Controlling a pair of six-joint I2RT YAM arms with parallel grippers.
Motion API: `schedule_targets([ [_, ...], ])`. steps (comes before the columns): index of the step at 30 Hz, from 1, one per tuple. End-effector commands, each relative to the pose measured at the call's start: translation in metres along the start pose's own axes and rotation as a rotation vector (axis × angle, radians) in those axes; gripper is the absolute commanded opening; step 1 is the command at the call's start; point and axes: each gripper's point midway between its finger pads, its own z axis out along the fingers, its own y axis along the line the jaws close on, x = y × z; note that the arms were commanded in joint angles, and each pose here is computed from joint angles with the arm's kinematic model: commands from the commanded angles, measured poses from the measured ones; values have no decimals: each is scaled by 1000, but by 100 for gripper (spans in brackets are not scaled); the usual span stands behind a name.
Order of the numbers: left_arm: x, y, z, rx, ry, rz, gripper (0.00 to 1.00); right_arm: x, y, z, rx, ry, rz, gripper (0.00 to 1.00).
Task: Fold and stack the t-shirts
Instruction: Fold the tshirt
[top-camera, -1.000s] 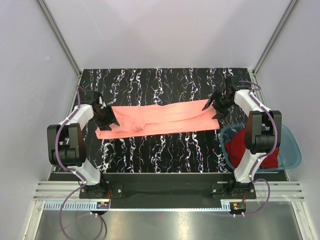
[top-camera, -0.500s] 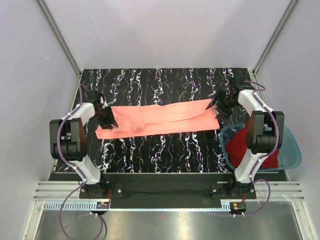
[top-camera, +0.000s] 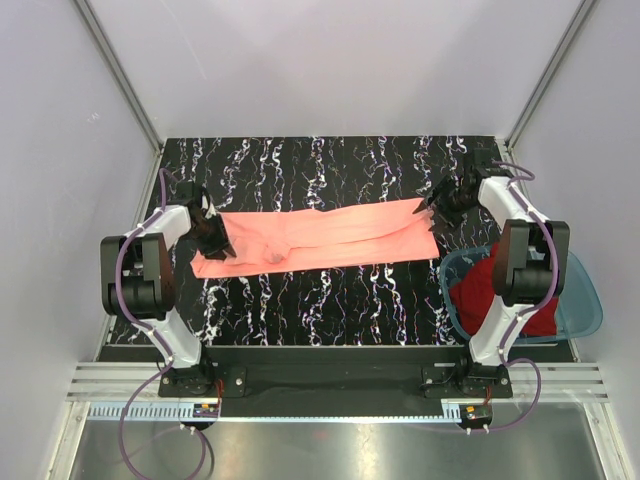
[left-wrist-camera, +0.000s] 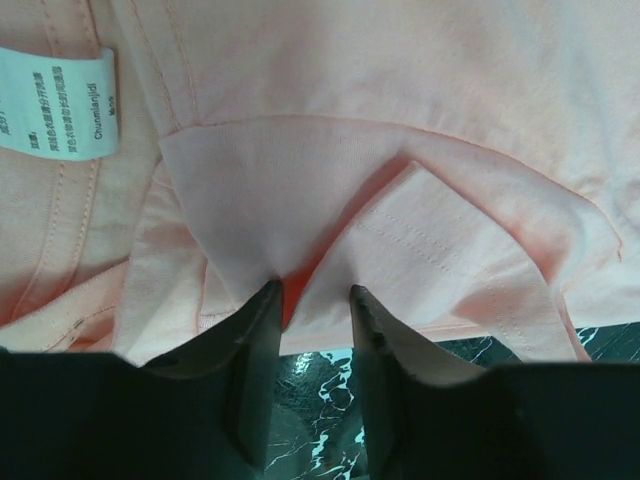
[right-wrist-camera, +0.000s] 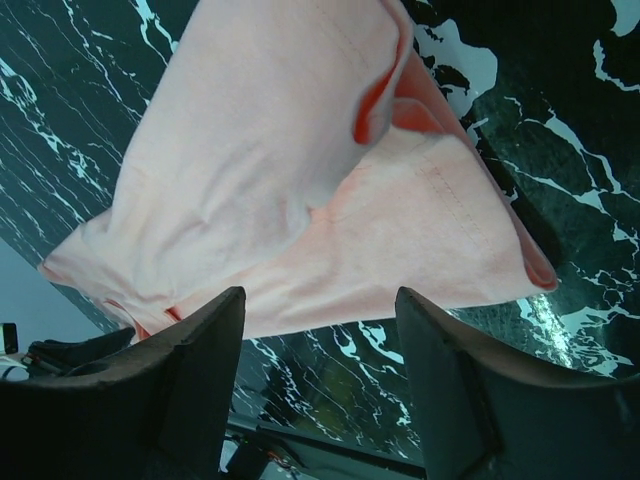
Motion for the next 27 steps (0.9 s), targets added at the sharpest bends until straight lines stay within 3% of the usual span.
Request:
schedule_targets([
  [1,-5,-5,-2,34,-16,7,25,-16,12,-1,-26,-37,35,69],
  [4,-5,-7,1,45,-14,3,5,-19,10,6,-12,-30,65,66],
  [6,-9,-8,-2,45,-34,3,0,-24,9,8,-4,-43,79,64],
  [17,-29,-21,-29,70,-127,15,0,-54,7,16,15,-91,149,53],
  [27,-43,-32,-49,92,-176,23,0,-57,7,23,24,-83,178,49],
])
